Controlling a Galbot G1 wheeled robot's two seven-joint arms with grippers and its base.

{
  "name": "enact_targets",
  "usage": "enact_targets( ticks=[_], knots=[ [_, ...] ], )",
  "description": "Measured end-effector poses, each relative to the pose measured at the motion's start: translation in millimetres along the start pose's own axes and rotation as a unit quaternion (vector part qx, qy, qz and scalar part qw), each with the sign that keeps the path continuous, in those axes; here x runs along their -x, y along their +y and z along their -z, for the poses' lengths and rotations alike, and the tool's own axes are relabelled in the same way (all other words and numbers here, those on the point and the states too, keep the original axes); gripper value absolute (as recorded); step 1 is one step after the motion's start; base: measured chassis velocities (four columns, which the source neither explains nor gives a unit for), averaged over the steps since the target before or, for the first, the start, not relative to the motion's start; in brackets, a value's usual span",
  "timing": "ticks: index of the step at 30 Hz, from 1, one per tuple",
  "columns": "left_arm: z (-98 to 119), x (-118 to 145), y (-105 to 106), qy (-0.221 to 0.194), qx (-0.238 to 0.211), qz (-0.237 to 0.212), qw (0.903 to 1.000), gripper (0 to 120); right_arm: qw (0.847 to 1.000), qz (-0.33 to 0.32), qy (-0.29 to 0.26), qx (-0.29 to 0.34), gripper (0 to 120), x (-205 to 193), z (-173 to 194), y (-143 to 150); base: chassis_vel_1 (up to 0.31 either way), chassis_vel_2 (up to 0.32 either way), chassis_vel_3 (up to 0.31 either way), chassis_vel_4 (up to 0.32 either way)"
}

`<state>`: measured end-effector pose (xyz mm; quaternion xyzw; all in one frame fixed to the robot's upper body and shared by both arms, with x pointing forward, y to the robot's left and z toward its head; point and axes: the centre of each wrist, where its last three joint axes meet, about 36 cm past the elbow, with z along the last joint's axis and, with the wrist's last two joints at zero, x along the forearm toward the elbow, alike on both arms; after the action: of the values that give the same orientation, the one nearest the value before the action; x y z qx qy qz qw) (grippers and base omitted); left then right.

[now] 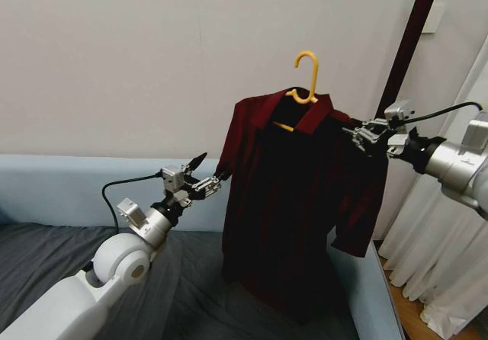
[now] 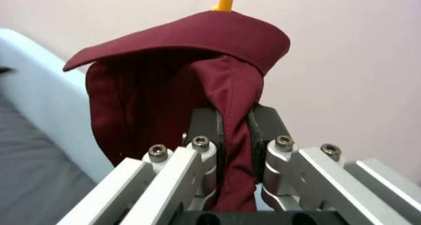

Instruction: Pick up the clothes from the sofa and hang them on the clothes hanger.

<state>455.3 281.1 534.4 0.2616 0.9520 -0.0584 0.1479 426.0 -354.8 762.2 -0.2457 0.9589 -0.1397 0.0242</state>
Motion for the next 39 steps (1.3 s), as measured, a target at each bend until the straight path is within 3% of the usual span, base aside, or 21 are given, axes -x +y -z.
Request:
enact_targets(
  ticks=[3,7,16,23,27,33,39],
  knots=[
    [0.1,-2.0,3.3,0.0,0.004,0.009,0.9999,102,1.0,-0.013,0.01,0.003,8,-6.7,9.7,1.5,0.0,0.0,0.0,0.0],
    [-2.9,-5.3,12.0,0.002,0.014,0.031,0.9994,111,0.996,-0.082,0.03,0.003,8,-32.8,48.4,8.0,0.0,0.0,0.0,0.0],
    [-12.6,-4.5,12.4,-0.001,0.009,0.04,0.9991,113,0.971,-0.236,0.04,0.007,8,-64.3,100.2,8.7,0.0,0.0,0.0,0.0],
    [-14.0,-5.7,11.9,0.0,0.009,0.041,0.9991,107,0.948,-0.315,0.054,0.008,8,-66.1,102.7,-20.7,0.0,0.0,0.0,0.0],
    [-15.5,-7.5,11.9,0.002,0.012,0.043,0.999,101,0.926,-0.37,0.068,-0.024,8,-60.1,84.9,-55.1,0.0,0.0,0.0,0.0],
    [-18.5,-3.7,9.7,0.006,0.012,0.041,0.9991,100,0.916,-0.394,0.07,-0.016,8,-55.5,68.3,-81.6,0.0,0.0,0.0,0.0],
    [-20.2,-3.4,9.0,0.011,0.013,0.042,0.999,100,0.917,-0.395,0.062,0.007,8,-44.3,50.4,-89.4,0.0,0.0,0.0,0.0]
  ],
)
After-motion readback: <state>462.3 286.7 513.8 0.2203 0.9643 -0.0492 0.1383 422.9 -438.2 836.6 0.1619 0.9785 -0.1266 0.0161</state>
